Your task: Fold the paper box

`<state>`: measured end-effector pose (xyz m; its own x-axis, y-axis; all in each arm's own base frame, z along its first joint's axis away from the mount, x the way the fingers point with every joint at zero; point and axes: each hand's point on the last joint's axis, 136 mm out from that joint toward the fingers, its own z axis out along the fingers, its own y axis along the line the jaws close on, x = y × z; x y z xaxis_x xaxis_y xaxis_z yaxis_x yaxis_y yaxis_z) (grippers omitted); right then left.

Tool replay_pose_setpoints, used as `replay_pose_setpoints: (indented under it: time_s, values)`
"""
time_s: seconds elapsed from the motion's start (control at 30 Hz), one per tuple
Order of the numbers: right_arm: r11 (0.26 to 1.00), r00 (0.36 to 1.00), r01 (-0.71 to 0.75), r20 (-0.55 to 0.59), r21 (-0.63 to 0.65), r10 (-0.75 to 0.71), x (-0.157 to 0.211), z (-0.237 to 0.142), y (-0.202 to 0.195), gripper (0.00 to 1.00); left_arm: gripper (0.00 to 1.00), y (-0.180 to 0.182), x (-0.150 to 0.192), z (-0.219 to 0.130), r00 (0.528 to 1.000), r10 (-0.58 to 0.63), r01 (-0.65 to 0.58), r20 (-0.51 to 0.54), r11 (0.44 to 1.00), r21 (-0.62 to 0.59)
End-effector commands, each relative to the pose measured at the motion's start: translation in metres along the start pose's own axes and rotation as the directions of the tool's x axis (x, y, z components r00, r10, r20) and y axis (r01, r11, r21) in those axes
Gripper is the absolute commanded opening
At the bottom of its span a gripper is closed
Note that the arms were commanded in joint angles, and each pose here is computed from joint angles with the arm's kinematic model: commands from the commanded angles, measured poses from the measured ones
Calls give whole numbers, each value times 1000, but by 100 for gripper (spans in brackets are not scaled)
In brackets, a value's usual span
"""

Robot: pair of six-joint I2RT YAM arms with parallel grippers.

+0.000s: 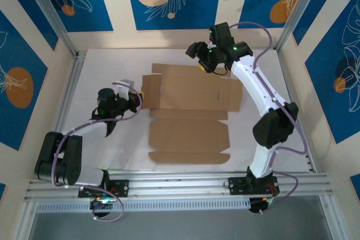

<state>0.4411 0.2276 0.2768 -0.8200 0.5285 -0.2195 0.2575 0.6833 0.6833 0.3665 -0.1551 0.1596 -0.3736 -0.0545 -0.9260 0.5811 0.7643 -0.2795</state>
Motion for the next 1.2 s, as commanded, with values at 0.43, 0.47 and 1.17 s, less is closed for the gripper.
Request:
replay_pose_setpoints:
  time_s: [0.43, 0.47, 1.17]
  values:
    - [760, 758, -634, -81, 146, 648, -6, 33, -56, 99, 0, -23, -44, -15, 915, 343, -335, 212, 939, -74]
    - [753, 750, -642, -84, 146, 656, -5, 35, -56, 99, 0, -23, -44, -15, 915, 343, -334, 212, 939, -77]
    - [802, 801, -595, -111, -42, 589, 6, 50, -45, 30, 0, -6, -49, -18, 922, 316, -278, 223, 942, -187]
